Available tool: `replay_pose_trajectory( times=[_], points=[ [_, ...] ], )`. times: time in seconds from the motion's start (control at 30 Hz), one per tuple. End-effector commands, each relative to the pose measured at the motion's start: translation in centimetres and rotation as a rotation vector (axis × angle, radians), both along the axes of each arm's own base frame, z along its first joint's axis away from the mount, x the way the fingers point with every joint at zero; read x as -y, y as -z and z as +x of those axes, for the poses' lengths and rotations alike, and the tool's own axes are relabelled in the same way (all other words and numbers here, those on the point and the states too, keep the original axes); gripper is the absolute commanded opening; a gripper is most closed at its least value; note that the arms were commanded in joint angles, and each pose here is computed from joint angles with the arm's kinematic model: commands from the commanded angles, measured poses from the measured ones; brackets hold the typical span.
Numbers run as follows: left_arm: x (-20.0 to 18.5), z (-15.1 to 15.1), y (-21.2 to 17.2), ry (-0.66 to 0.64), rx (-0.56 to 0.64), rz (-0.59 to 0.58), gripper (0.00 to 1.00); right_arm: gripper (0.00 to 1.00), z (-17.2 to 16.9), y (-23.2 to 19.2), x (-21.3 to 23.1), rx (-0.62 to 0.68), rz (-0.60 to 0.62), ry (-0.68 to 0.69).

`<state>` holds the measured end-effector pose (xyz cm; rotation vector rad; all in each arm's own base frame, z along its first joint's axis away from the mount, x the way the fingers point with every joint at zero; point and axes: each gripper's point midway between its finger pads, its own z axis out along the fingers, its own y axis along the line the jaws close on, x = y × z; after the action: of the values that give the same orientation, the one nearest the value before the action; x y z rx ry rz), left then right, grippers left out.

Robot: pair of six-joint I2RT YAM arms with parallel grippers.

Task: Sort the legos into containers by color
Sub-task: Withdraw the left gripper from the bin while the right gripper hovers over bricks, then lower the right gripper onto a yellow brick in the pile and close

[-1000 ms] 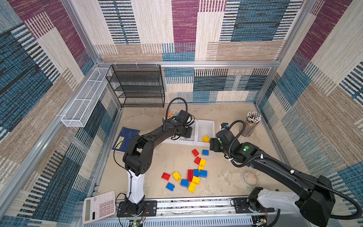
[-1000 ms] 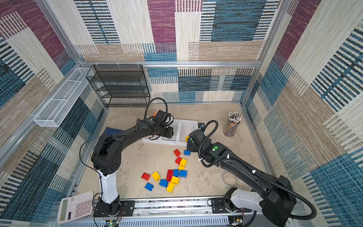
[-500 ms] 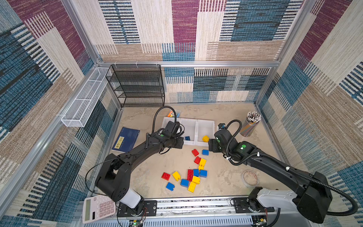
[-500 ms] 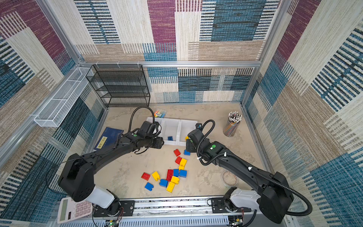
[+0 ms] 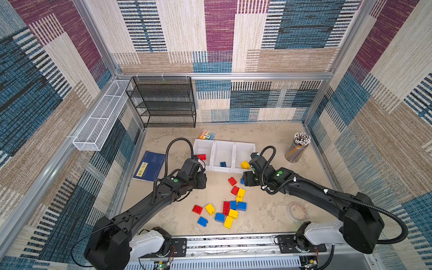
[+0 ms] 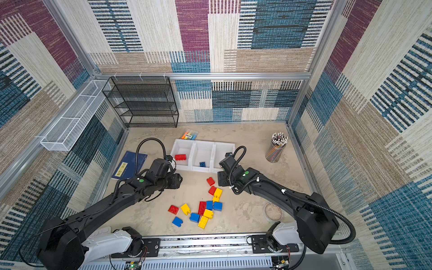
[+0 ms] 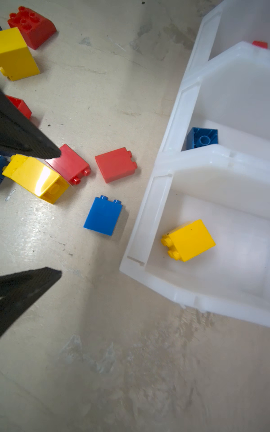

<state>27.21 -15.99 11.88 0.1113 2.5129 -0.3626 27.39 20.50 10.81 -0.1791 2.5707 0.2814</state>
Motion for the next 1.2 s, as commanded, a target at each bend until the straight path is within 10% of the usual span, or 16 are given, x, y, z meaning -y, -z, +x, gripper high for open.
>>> replay_pose_trajectory(
  times=[0.0,1.17],
  points=[
    [-0.7,-0.3,0.3,-0.047,-0.003,-0.002,0.58,0.76,-0.9,0.8,-1.1,-0.042,0.036,-0.013],
    [-0.6,-1.4,2.0,-0.047,-0.044,-0.039,0.58,0.57,-3.6,6.1,-2.3,-0.152,-0.083,0.003]
  ],
)
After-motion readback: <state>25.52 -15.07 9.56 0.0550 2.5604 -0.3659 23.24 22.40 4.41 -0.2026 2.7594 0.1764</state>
